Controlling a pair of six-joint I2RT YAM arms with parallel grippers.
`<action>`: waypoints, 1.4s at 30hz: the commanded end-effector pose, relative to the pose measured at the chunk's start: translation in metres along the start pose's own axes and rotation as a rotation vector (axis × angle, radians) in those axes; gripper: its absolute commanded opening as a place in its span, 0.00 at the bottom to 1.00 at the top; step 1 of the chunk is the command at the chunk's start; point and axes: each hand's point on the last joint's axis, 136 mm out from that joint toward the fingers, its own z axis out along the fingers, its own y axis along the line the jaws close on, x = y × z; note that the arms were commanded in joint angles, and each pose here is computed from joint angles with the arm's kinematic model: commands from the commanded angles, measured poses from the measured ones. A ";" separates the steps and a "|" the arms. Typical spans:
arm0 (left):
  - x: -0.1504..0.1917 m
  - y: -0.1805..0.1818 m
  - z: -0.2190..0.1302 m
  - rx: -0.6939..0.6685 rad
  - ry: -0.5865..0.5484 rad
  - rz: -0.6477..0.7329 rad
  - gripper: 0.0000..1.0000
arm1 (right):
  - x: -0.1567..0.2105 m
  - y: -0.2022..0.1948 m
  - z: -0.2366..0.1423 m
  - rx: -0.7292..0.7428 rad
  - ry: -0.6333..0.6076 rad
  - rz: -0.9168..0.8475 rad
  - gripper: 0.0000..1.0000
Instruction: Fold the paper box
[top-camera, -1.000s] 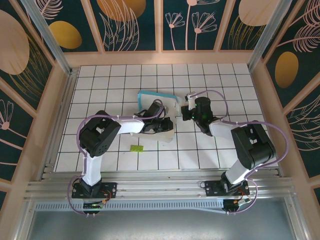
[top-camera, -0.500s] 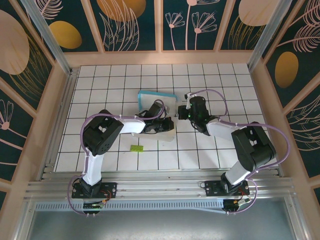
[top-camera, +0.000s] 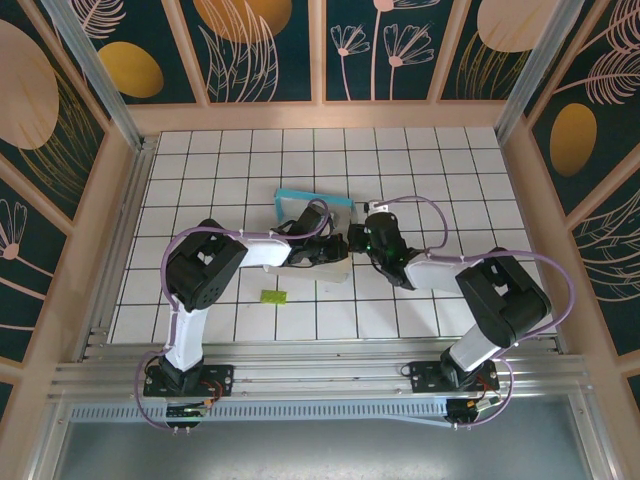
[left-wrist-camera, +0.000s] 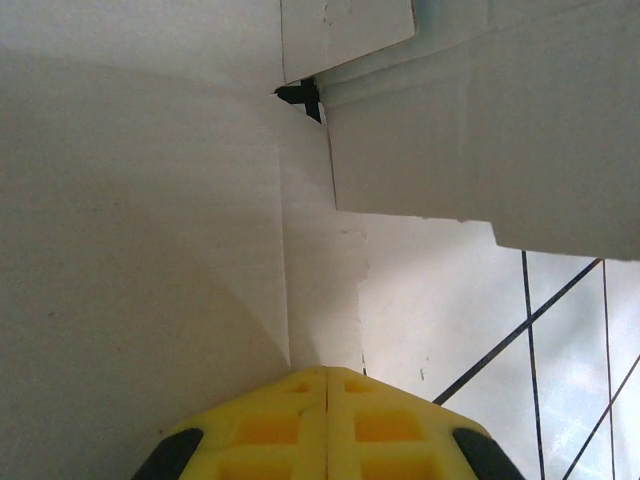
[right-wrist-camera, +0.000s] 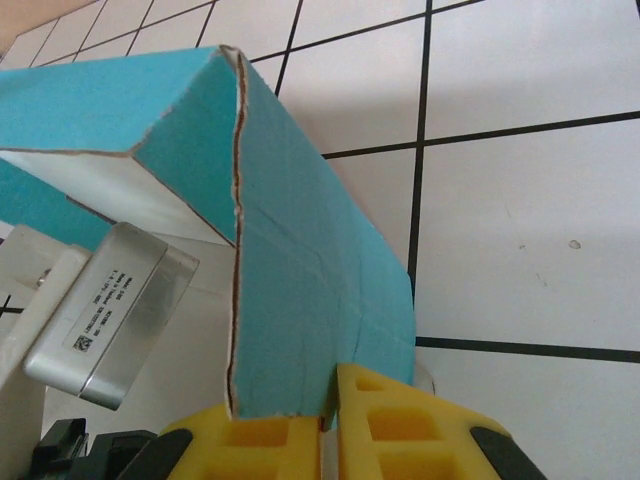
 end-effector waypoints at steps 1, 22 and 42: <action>0.003 0.004 0.001 -0.008 -0.001 -0.003 0.07 | 0.031 -0.024 0.003 0.099 0.056 0.006 0.11; -0.114 -0.011 -0.227 -0.217 -0.572 -0.004 0.45 | 0.018 -0.020 0.005 0.109 0.041 -0.061 0.11; -0.142 0.042 -0.204 -0.145 -0.436 -0.136 0.49 | 0.017 -0.009 0.010 0.077 0.048 -0.078 0.11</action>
